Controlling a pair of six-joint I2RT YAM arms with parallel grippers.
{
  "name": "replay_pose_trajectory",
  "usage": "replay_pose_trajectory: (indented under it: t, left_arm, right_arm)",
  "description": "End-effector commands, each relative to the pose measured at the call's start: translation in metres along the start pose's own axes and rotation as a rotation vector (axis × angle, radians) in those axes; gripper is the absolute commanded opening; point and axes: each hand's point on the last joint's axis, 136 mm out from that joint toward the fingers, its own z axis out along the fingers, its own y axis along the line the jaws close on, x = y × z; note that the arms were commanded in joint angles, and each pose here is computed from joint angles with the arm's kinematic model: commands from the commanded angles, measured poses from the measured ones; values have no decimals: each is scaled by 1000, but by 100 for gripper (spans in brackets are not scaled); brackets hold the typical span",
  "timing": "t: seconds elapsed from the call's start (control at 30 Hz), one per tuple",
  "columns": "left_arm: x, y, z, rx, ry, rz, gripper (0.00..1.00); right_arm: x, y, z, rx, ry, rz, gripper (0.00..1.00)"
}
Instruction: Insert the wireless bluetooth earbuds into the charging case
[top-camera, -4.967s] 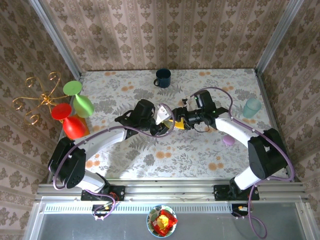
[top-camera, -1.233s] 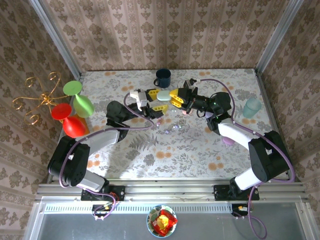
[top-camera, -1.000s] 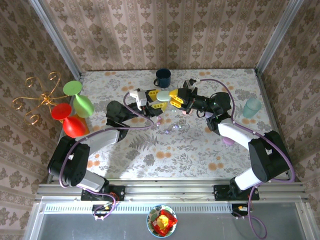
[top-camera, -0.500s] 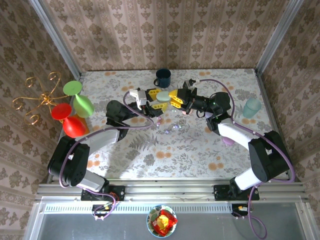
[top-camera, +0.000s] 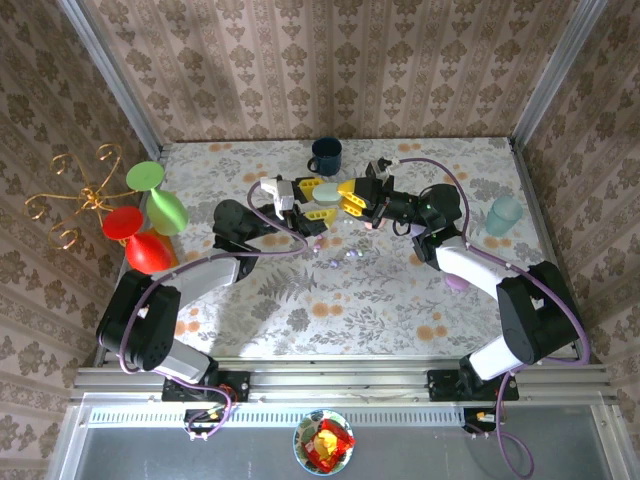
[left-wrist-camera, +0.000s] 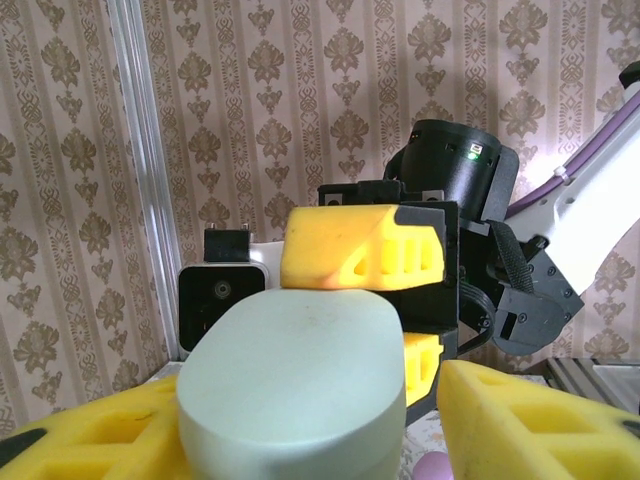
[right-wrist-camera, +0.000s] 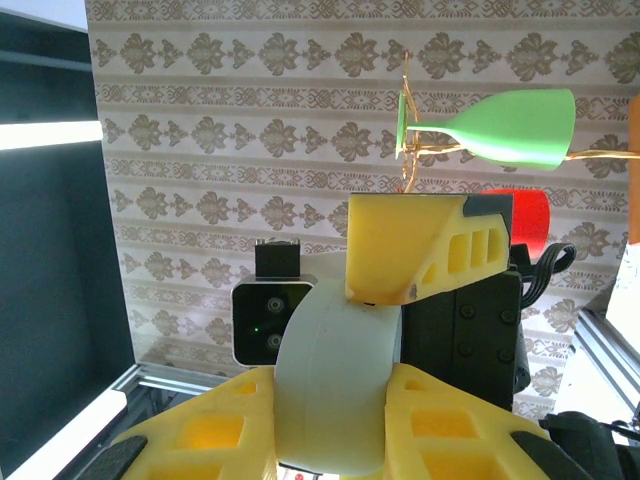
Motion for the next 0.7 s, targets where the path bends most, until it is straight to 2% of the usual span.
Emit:
replay_pose_trajectory:
  t: [0.0, 0.13, 0.27, 0.33, 0.5, 0.53, 0.6, 0.67]
  left_arm:
    - [-10, -3, 2, 33, -23, 28, 56]
    - [-8, -4, 2, 36, -21, 24, 55]
    - [-11, -4, 3, 37, -26, 17, 48]
    - [-13, -5, 3, 40, -29, 15, 48]
    - [-14, -7, 2, 48, -28, 18, 37]
    - [-14, -7, 2, 46, -27, 18, 36]
    - [-12, -6, 2, 45, -25, 17, 34]
    - [-11, -6, 1, 42, -23, 16, 34]
  right_arm:
    - [3, 9, 3, -26, 16, -41, 11]
    - [4, 10, 2, -28, 14, -45, 10]
    - [5, 8, 1, -16, 13, -42, 10]
    - [5, 6, 1, -10, 11, -37, 10]
    - [5, 6, 2, -7, 12, -37, 12]
    - [5, 6, 2, -8, 12, -41, 16]
    - [4, 9, 1, -8, 8, -53, 40]
    - [2, 8, -1, 7, -3, -68, 55]
